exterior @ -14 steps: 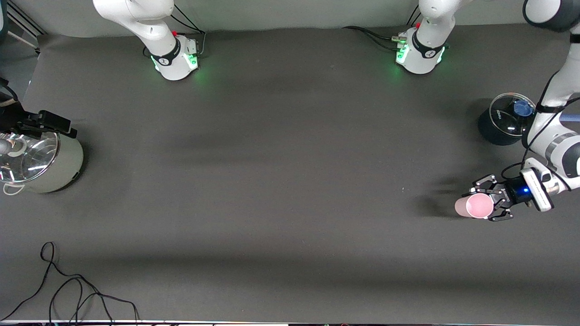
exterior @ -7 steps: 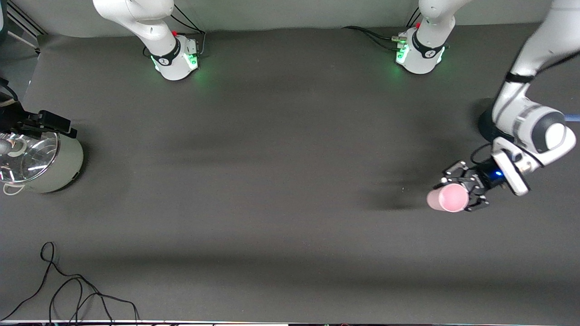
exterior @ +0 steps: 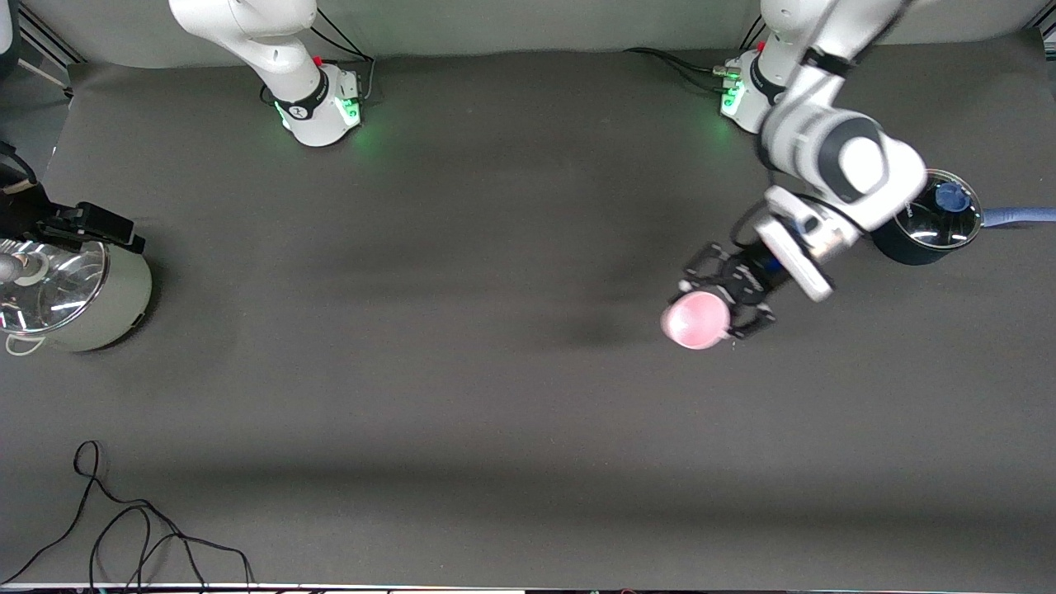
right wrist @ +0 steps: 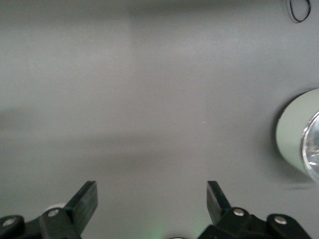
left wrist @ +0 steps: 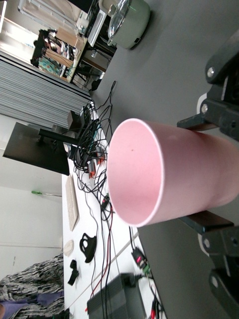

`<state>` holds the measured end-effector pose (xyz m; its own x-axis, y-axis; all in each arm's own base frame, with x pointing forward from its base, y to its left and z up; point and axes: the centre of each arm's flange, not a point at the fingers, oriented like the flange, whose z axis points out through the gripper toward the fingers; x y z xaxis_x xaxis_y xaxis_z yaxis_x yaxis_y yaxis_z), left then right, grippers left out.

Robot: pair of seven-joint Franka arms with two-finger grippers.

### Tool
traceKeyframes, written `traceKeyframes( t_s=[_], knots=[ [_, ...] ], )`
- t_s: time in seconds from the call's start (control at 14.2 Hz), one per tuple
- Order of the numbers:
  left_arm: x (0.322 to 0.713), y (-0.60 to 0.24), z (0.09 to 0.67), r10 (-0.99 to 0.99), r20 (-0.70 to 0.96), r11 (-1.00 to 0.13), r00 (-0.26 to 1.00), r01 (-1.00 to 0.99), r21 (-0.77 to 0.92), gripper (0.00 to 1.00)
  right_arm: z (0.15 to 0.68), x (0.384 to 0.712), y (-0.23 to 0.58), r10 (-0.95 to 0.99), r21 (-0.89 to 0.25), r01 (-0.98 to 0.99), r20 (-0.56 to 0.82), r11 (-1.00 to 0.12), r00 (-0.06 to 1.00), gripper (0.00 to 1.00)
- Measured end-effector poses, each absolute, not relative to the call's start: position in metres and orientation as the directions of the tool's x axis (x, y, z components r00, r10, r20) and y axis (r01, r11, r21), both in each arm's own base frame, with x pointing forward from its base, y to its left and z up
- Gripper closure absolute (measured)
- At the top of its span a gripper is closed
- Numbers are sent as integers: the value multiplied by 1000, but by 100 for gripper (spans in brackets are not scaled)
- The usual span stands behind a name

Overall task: Transfer pink cup from left to right arm
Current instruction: 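Lift the pink cup with the left gripper while the right gripper approaches, then close the right gripper on the pink cup's rim beside the left gripper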

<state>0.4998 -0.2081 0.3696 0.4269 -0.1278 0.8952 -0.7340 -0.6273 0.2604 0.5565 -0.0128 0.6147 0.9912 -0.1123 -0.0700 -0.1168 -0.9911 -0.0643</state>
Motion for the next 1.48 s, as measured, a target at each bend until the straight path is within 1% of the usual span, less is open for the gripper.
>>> traceKeyframes(
  t_s=[0.21, 0.42, 0.64, 0.85, 0.99, 1.27, 1.48],
  knots=[
    [457, -279, 395, -173, 875, -645, 453, -723, 247, 32, 623, 556, 38, -170, -89, -176, -69, -980, 983, 0],
    [437, -318, 421, -173, 869, -652, 464, -715, 252, 32, 637, 549, 101, -213, -99, -218, -59, -971, 975, 0],
    [417, -344, 443, -147, 863, -657, 484, -699, 280, 32, 643, 528, 181, -256, -96, -261, -66, -960, 964, 0],
    [414, -346, 453, -130, 867, -661, 481, -694, 285, 32, 643, 504, 261, -347, -103, -356, -93, -929, 933, 0],
    [416, -344, 454, -127, 867, -664, 482, -690, 287, 32, 642, 496, 303, -403, -124, -420, -137, -899, 905, 0],
    [417, -343, 455, -126, 867, -670, 482, -686, 284, 32, 635, 492, 373, -515, -140, -536, -158, -832, 842, 0],
    [417, -343, 459, -124, 869, -677, 478, -681, 278, 32, 622, 497, 416, -569, -176, -589, -154, -788, 808, 0]
  ],
)
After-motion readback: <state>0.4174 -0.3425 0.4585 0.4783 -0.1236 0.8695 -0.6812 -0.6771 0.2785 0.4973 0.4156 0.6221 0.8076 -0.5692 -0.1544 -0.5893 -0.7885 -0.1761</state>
